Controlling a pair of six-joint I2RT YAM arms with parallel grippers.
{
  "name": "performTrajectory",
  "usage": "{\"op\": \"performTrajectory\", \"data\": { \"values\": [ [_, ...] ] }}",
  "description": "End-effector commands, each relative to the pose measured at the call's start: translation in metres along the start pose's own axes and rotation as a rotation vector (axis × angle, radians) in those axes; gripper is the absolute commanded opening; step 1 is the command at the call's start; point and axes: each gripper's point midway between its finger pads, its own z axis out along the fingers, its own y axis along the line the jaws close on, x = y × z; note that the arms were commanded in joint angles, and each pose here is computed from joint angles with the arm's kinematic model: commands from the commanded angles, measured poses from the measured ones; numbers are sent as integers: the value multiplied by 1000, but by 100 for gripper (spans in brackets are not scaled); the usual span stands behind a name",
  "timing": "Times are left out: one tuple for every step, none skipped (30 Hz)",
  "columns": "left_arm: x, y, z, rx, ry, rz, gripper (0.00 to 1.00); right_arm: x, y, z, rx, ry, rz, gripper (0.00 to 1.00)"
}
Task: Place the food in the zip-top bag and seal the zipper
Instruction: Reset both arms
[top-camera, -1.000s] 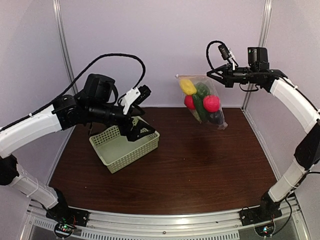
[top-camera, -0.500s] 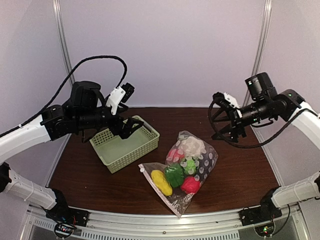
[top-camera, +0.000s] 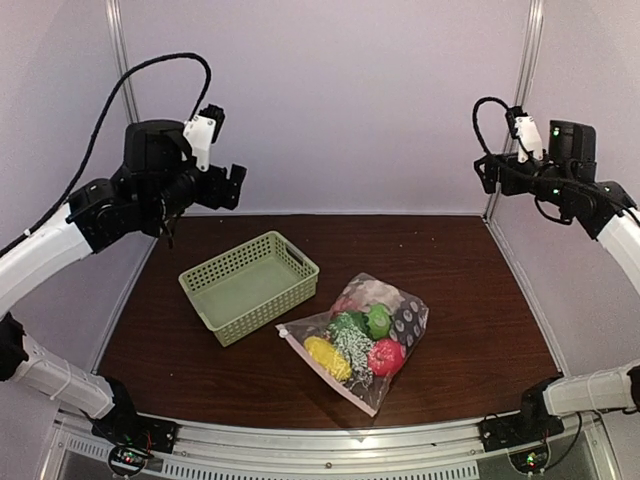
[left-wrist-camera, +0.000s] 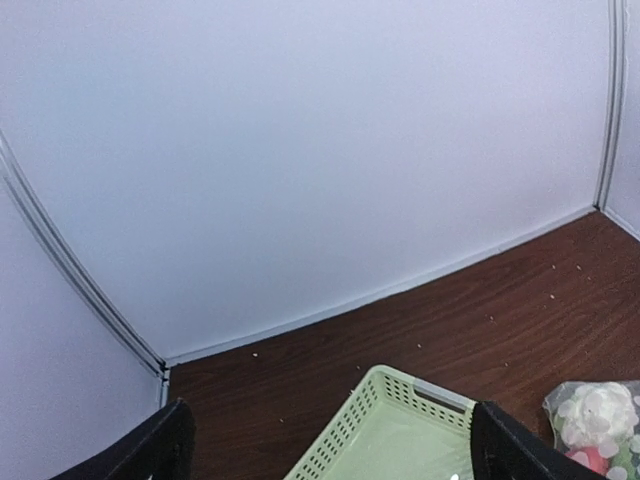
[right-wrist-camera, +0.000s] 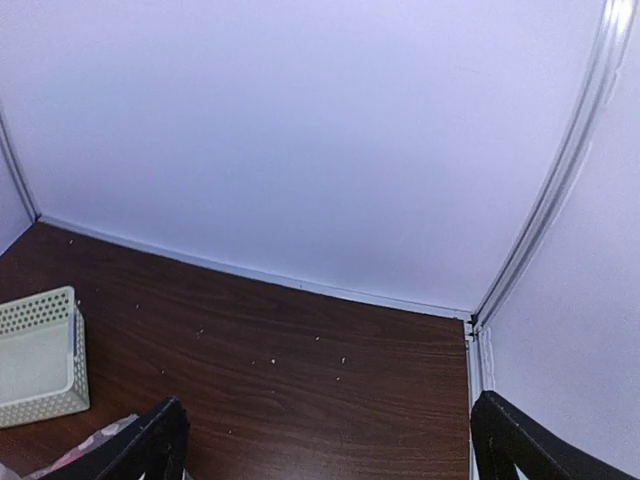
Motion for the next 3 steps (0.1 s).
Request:
{"op": "performTrajectory", "data": {
  "values": [
    [-46, 47, -19, -167, -79, -1, 98, -69, -45, -44, 227, -223, 131, 99],
    [-51, 52, -23, -183, -96, 10, 98, -71, -46, -46, 231, -227, 114, 99],
    [-51, 56, -25, -194, -108, 6, 98, -68, -47, -45, 239, -215, 94, 100]
  ]
}}
